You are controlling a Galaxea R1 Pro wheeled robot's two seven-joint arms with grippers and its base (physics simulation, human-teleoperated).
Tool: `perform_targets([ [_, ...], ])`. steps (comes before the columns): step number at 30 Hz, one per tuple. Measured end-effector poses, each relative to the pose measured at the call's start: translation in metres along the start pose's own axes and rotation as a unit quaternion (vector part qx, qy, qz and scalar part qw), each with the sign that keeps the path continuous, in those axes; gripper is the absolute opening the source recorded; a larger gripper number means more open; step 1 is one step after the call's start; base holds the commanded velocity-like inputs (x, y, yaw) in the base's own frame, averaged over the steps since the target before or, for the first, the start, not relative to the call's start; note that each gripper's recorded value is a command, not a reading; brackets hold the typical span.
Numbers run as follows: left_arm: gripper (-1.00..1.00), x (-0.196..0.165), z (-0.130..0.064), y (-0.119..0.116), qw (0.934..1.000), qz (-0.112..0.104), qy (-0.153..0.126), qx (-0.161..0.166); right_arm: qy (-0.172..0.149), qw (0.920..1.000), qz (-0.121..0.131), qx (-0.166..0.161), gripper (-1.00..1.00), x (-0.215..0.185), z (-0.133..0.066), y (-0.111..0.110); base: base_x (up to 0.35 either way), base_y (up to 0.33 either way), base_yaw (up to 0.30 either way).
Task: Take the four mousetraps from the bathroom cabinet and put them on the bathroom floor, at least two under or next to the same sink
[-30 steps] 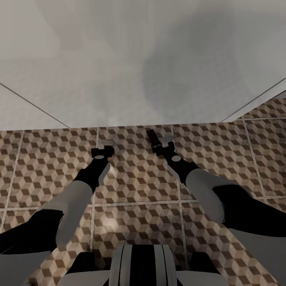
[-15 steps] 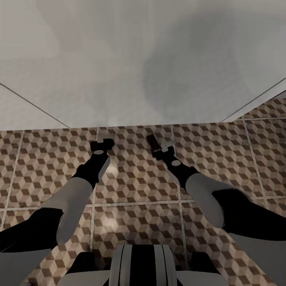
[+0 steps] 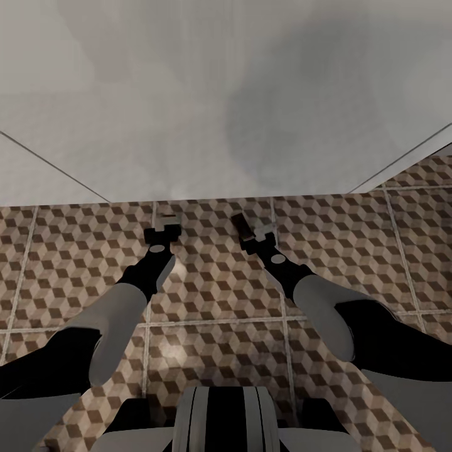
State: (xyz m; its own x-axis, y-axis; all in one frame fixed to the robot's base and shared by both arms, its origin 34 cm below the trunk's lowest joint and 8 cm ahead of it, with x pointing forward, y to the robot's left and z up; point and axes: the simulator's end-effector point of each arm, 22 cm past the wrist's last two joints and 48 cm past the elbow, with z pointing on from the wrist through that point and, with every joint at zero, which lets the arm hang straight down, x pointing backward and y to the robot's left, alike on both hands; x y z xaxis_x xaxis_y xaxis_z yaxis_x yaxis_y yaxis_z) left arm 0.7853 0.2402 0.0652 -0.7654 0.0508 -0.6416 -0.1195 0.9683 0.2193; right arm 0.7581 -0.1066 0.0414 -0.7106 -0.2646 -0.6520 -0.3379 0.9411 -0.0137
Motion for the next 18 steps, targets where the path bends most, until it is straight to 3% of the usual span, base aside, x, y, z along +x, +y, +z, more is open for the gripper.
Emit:
perform_targets([
  [8, -1.0, 0.006, 0.0, -0.001, 1.0, 0.002, 0.004, 0.001, -0.002, 1.0, 0.0, -0.001, -1.0, -0.001, 0.0, 0.0, 0.0, 0.0, 0.0],
  [18, -1.0, -0.002, -0.001, -0.003, 0.9999, -0.005, -0.014, 0.003, -0.021, 0.9998, 0.0, 0.0, -1.0, -0.012, 0.001, -0.001, 0.0, 0.0, 0.0],
])
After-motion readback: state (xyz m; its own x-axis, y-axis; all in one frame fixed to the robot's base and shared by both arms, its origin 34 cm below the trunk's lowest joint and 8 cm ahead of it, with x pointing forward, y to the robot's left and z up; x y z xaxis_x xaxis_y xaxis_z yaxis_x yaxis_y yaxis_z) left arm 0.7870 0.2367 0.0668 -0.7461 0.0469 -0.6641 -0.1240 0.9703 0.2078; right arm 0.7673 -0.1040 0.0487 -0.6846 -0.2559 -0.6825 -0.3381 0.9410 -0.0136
